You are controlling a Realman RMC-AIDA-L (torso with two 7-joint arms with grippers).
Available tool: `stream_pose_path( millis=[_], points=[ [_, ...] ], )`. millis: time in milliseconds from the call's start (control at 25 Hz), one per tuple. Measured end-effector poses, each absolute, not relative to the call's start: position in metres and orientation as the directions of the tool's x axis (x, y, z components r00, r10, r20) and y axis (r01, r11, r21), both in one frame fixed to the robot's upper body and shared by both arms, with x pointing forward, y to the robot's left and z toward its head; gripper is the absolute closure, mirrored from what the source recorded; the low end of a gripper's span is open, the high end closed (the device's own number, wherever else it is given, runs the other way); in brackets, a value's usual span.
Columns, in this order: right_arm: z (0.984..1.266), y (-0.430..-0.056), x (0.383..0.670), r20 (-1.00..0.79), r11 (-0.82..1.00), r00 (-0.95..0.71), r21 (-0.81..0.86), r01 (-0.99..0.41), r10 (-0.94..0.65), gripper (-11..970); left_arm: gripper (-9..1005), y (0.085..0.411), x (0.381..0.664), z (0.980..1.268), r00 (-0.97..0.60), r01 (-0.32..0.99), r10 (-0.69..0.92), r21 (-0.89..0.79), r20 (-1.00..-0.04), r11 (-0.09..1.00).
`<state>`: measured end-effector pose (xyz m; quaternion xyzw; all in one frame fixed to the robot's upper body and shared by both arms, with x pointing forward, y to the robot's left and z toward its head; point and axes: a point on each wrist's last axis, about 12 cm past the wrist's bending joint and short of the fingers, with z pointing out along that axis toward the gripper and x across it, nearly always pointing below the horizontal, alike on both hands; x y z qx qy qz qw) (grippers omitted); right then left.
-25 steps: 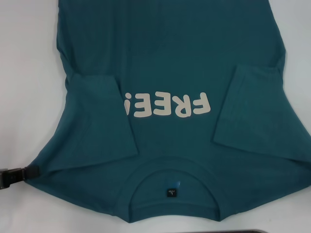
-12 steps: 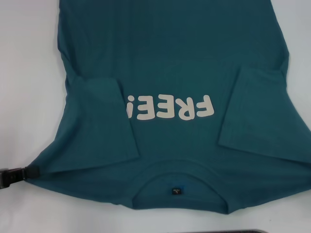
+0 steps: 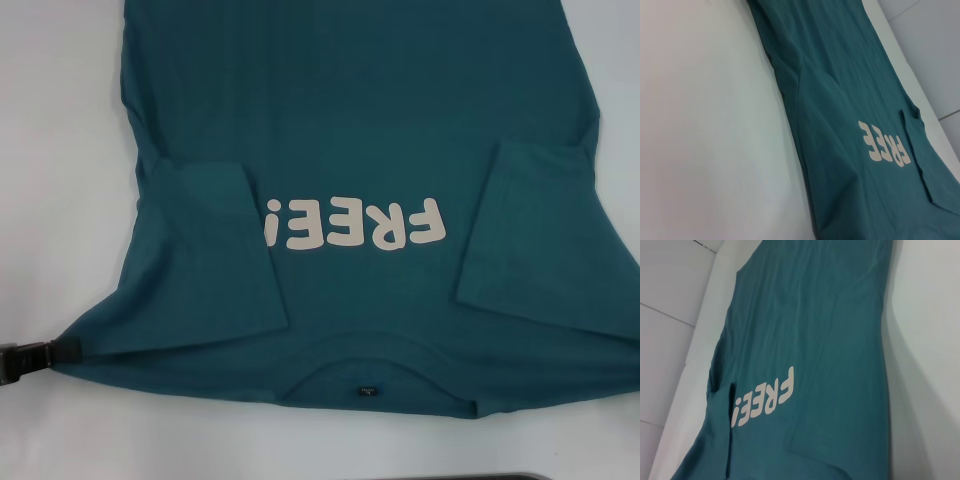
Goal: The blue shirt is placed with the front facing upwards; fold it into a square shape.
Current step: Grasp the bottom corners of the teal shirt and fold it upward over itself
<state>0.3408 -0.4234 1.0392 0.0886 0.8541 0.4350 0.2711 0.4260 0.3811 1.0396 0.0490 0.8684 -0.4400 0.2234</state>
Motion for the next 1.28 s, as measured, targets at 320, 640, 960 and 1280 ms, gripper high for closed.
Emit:
stream_pose_path(
  millis=[320,640,960,1280],
  points=[
    [1.041,-0.424,0.341,-0.398,0.604,-0.831,0.791,-0.097,0.388,901,993,0.380,0.428,1.040,-0.894,0.286,-0.109,-0.741,-0.434,0.607],
    [1.049,-0.430,0.348,-0.444,0.610,-0.800,0.783,-0.126,0.405,900,993,0.377,0.437,1.044,-0.886,0.309,-0.101,-0.739,-0.452,0.598],
    [1.059,-0.435,0.367,-0.487,0.616,-0.779,0.769,-0.168,0.396,898,993,0.369,0.464,1.057,-0.855,0.364,-0.100,-0.726,-0.509,0.584],
    [1.072,-0.431,0.414,-0.529,0.625,-0.770,0.748,-0.225,0.356,897,992,0.347,0.522,1.085,-0.789,0.465,-0.071,-0.668,-0.611,0.581]
  ],
)
